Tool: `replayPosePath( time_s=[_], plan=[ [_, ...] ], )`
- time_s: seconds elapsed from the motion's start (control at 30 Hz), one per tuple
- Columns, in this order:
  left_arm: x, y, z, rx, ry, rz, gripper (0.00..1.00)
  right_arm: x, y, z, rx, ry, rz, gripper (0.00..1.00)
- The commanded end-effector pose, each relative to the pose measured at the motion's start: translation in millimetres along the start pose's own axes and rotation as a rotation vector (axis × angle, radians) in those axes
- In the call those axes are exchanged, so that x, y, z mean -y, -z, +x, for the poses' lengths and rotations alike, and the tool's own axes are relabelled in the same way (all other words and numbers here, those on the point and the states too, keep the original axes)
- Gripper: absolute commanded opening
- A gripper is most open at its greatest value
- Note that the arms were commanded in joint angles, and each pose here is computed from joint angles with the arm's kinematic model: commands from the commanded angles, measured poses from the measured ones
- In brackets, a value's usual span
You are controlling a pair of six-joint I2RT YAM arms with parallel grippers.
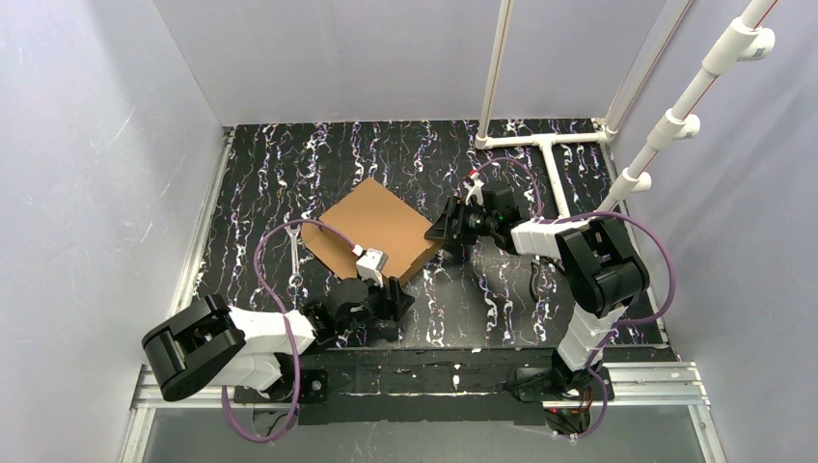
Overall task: Fold the paper box
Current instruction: Close the paper box at the center of the board.
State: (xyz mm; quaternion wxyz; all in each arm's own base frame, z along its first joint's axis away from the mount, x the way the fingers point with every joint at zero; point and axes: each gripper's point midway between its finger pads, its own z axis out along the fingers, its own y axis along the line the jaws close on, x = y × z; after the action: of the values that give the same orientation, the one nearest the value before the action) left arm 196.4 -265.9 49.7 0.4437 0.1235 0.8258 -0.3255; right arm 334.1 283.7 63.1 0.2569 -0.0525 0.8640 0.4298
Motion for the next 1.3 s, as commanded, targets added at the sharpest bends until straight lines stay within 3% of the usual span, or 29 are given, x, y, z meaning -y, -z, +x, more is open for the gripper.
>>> replayPosePath(
  time_s=[0.0,0.23,0.4,0.5,0.63,0.73,0.9,1.03,1.13,1.27],
  plan=[
    [1.1,-5.6,-22.3,0.053,-0.101,-0.021,0.59,-4.4,-5.3,-3.1,-0.005,0.013,-0.020,0.75],
    [27.7,-8.6,-36.5,0.056,-0.170,0.096,0.58,-5.4,-5.2,-4.8,-0.005,0.027,-0.022,0.75],
    [44.8,1.2,-49.3,0.066,-0.109,0.196,0.54,-6.7,-1.8,-12.2,0.008,0.073,-0.020,0.76],
    [35.6,19.7,-64.3,0.068,-0.068,0.173,0.56,-7.1,4.1,-23.3,0.023,0.139,-0.017,0.77],
    [13.0,50.4,-67.7,-0.016,-0.088,0.057,0.60,-4.4,15.8,-40.2,0.034,0.276,-0.010,0.80],
    [-8.3,76.6,-46.3,-0.176,-0.090,-0.070,0.62,-7.0,20.5,-44.9,-0.005,0.402,-0.021,0.83],
    [-2.2,96.3,-26.0,-0.298,-0.105,-0.058,0.63,-9.0,27.2,-41.4,-0.105,0.622,-0.063,0.86],
    [3.3,94.1,-23.1,-0.209,-0.310,-0.059,0.67,-12.5,37.4,-41.5,-0.157,0.802,-0.094,0.91],
    [1.5,82.9,-19.8,-0.096,-0.383,-0.037,0.69,-19.8,46.6,-41.8,-0.171,0.940,-0.138,0.98],
    [-9.6,72.4,-17.3,0.020,-0.451,-0.037,0.70,-33.2,56.9,-36.2,-0.166,1.060,-0.221,0.98]
  ],
)
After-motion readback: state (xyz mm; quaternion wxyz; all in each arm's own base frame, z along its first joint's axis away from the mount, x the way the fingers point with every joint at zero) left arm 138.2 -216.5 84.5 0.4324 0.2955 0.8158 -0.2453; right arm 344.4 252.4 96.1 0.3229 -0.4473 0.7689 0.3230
